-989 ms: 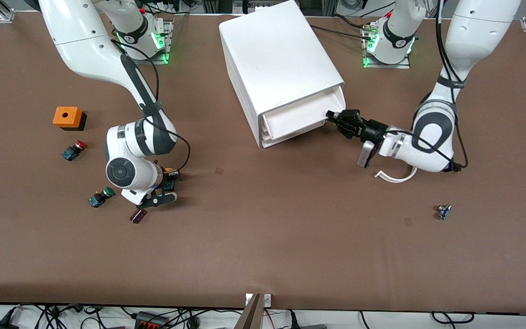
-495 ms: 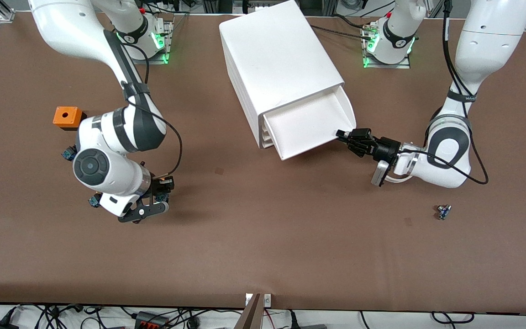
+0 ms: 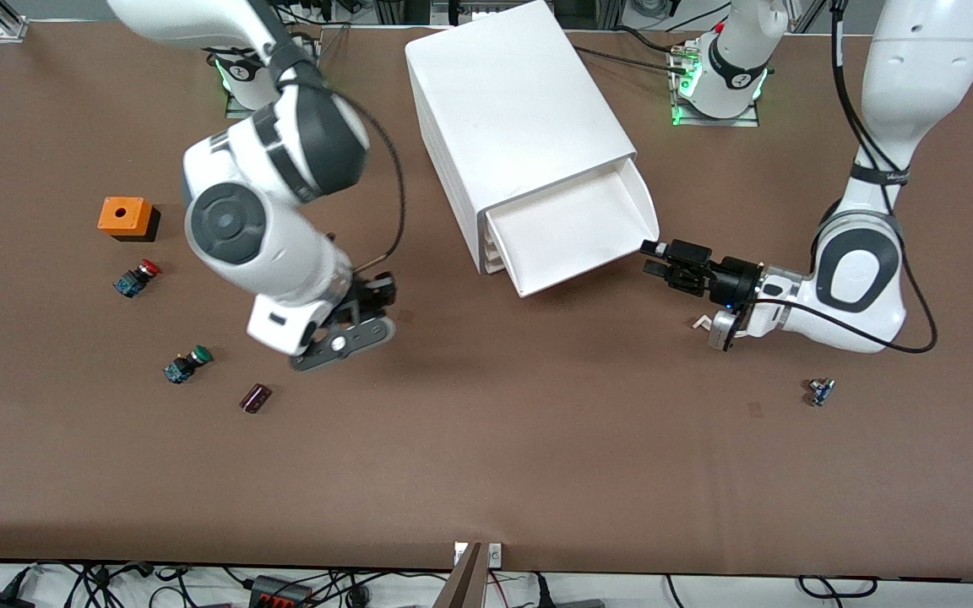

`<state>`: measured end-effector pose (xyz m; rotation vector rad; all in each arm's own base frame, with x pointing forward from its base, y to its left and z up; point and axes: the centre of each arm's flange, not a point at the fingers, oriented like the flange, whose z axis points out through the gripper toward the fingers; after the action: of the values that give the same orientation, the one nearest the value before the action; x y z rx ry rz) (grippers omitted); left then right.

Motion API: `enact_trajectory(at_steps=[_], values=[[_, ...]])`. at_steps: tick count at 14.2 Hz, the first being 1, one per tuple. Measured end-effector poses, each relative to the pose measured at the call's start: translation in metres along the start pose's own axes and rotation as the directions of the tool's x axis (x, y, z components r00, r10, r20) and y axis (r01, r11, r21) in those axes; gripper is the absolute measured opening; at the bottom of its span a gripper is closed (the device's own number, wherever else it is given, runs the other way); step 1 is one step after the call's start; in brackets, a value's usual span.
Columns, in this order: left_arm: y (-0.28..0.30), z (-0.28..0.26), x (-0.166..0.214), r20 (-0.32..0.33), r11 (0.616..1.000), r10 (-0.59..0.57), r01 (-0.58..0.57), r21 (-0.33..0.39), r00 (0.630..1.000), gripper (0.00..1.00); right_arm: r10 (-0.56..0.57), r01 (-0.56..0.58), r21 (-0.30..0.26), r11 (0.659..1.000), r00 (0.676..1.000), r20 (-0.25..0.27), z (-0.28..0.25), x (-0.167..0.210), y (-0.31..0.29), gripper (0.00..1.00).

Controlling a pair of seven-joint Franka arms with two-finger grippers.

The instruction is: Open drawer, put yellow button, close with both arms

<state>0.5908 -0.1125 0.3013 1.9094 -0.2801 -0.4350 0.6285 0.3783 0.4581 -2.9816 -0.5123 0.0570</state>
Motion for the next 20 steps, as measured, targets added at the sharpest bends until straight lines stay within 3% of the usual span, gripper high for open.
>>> enact_trajectory(at_steps=[1, 4, 6, 9, 16, 18, 20], values=[[0.016, -0.009, -0.003, 0.012, 0.997, -0.042, 0.041, 0.062, 0.999, 1.0, 0.016, -0.016, 0.004, 1.0, 1.0, -0.011, -0.004, -0.006, -0.03, 0.41], [0.053, -0.037, -0.013, 0.016, 0.942, -0.192, 0.18, 0.284, 0.981, 1.0, 0.045, -0.044, 0.024, 0.999, 0.998, -0.051, -0.019, -0.025, -0.11, 0.41], [0.064, -0.052, -0.016, -0.013, 0.87, -0.291, 0.271, 0.411, 0.956, 1.0, 0.054, -0.051, 0.039, 0.998, 0.996, -0.074, -0.021, -0.035, -0.143, 0.41], [0.058, -0.064, -0.021, -0.079, 0.728, -0.409, 0.378, 0.572, 0.909, 1.0, 0.039, -0.031, 0.067, 0.997, 0.993, -0.114, -0.018, -0.049, -0.188, 0.41], [0.058, -0.042, -0.01, -0.277, 0.468, -0.526, 0.546, 0.695, 0.804, 1.0, -0.015, 0.028, 0.085, 0.996, 0.99, -0.141, 0.041, -0.06, -0.251, 0.41], [0.062, -0.029, -0.005, -0.307, 0.427, -0.529, 0.561, 0.709, 0.791, 1.0, -0.03, 0.039, 0.073, 0.997, 0.992, -0.123, 0.06, -0.063, -0.26, 0.41], [0.063, -0.027, -0.004, -0.316, 0.416, -0.532, 0.568, 0.71, 0.786, 1.0, -0.042, 0.048, 0.063, 0.997, 0.994, -0.105, 0.076, -0.068, -0.269, 0.41]])
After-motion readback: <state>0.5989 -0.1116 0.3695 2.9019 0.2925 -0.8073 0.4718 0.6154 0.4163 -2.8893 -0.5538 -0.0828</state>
